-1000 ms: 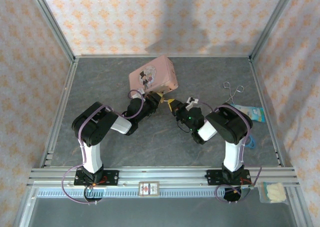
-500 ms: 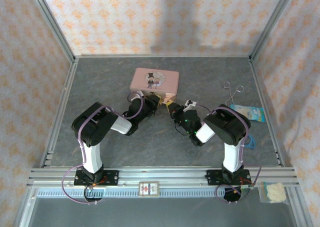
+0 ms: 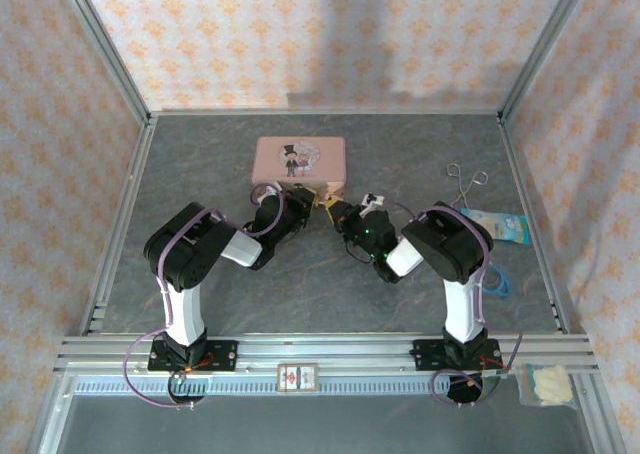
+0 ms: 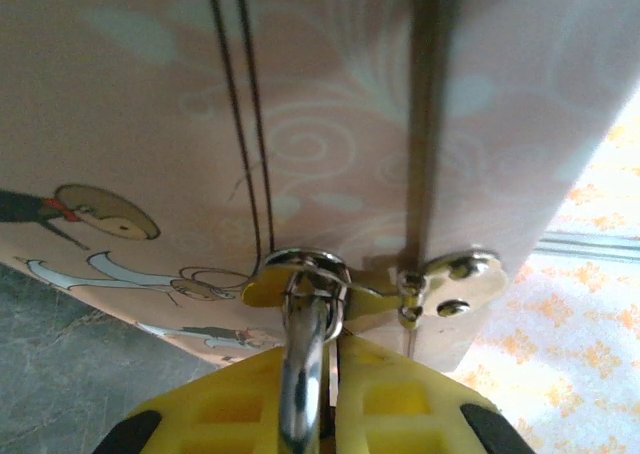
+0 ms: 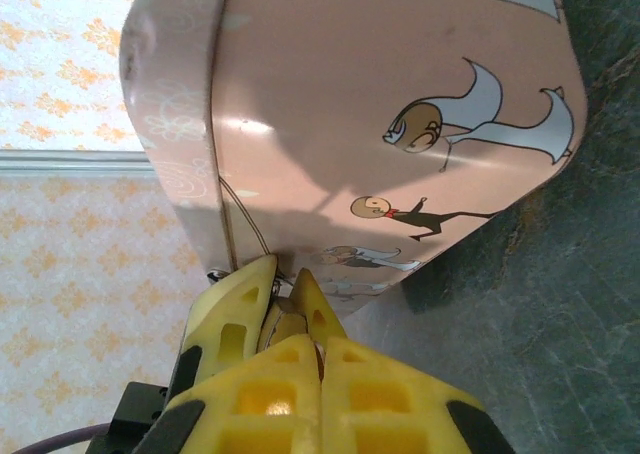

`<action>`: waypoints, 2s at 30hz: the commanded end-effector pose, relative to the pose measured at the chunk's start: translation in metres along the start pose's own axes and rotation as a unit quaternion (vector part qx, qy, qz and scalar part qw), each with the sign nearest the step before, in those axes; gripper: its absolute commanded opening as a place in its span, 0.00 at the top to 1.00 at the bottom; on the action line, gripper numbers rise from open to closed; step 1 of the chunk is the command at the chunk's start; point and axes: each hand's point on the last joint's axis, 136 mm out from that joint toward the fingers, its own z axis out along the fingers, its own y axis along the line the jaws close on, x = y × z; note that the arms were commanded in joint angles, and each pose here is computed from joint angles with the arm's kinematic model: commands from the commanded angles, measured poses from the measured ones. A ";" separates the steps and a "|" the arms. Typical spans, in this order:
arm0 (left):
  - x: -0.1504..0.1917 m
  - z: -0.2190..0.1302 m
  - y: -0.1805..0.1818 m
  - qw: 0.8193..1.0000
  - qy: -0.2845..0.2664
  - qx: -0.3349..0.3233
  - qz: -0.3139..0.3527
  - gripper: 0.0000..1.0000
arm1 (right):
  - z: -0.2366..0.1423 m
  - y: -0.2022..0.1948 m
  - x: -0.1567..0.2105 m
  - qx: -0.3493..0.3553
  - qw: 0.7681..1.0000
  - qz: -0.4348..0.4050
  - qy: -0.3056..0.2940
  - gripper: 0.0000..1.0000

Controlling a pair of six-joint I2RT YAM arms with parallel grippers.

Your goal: Unlock a padlock with a key

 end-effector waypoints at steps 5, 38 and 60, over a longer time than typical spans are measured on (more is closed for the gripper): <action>0.063 -0.006 -0.009 0.991 0.125 0.023 0.033 1.00 | 0.003 0.054 0.042 -0.087 0.988 -0.041 0.122 1.00; 0.080 -0.017 0.001 0.982 0.169 0.063 0.048 1.00 | 0.012 0.075 0.056 -0.131 0.966 -0.001 0.224 1.00; 0.100 -0.021 -0.009 0.969 0.225 0.080 0.069 1.00 | 0.019 0.105 0.080 -0.173 0.942 -0.063 0.279 1.00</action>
